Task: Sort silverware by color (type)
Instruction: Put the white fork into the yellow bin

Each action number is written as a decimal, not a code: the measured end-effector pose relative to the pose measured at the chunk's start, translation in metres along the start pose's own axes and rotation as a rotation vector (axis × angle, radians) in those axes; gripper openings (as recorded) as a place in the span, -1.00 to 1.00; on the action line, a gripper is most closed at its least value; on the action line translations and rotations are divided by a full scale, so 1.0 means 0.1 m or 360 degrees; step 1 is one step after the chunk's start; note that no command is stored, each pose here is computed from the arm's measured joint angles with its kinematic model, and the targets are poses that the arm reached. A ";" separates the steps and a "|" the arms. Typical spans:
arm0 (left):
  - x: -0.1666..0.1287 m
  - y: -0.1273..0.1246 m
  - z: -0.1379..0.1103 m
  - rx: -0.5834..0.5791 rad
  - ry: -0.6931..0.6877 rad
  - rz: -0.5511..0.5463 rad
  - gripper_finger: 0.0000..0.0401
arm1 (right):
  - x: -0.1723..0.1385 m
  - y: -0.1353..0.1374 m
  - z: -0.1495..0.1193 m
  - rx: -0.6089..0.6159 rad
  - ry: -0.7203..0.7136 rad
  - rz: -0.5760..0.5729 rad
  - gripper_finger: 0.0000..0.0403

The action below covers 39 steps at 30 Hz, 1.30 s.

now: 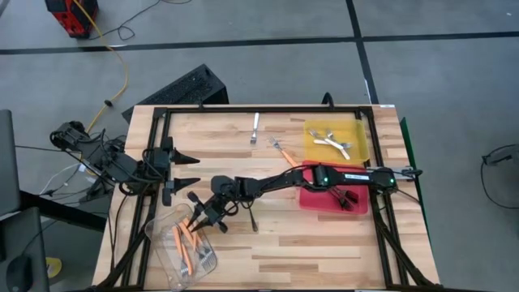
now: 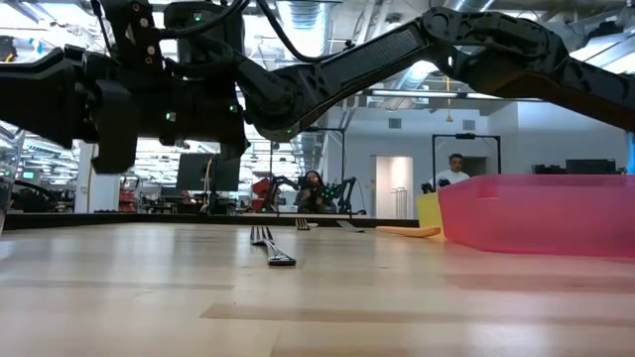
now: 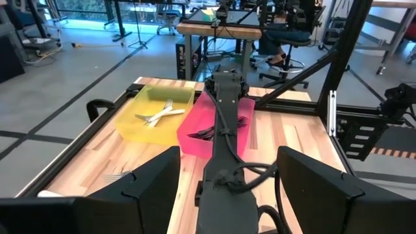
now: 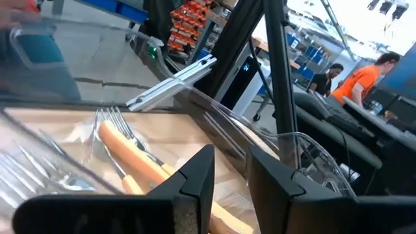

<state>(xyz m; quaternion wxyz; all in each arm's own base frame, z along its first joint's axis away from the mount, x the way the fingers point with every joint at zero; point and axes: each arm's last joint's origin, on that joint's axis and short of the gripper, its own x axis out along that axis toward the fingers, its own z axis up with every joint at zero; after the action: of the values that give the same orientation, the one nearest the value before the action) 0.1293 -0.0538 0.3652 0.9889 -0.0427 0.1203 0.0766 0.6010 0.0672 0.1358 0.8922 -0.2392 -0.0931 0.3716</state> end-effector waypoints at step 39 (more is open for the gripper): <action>-0.48 0.58 -0.24 -0.0183 0.0032 0.0815 0.21 | -1.49 -0.57 1.50 0.0890 0.1576 0.0075 -0.44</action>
<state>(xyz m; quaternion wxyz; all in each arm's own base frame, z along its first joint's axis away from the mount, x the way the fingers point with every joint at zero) 0.0682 -0.0064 0.3497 0.9319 -0.0677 0.1325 0.3307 0.4792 -0.0187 0.2960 0.8504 -0.1415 0.4434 0.2454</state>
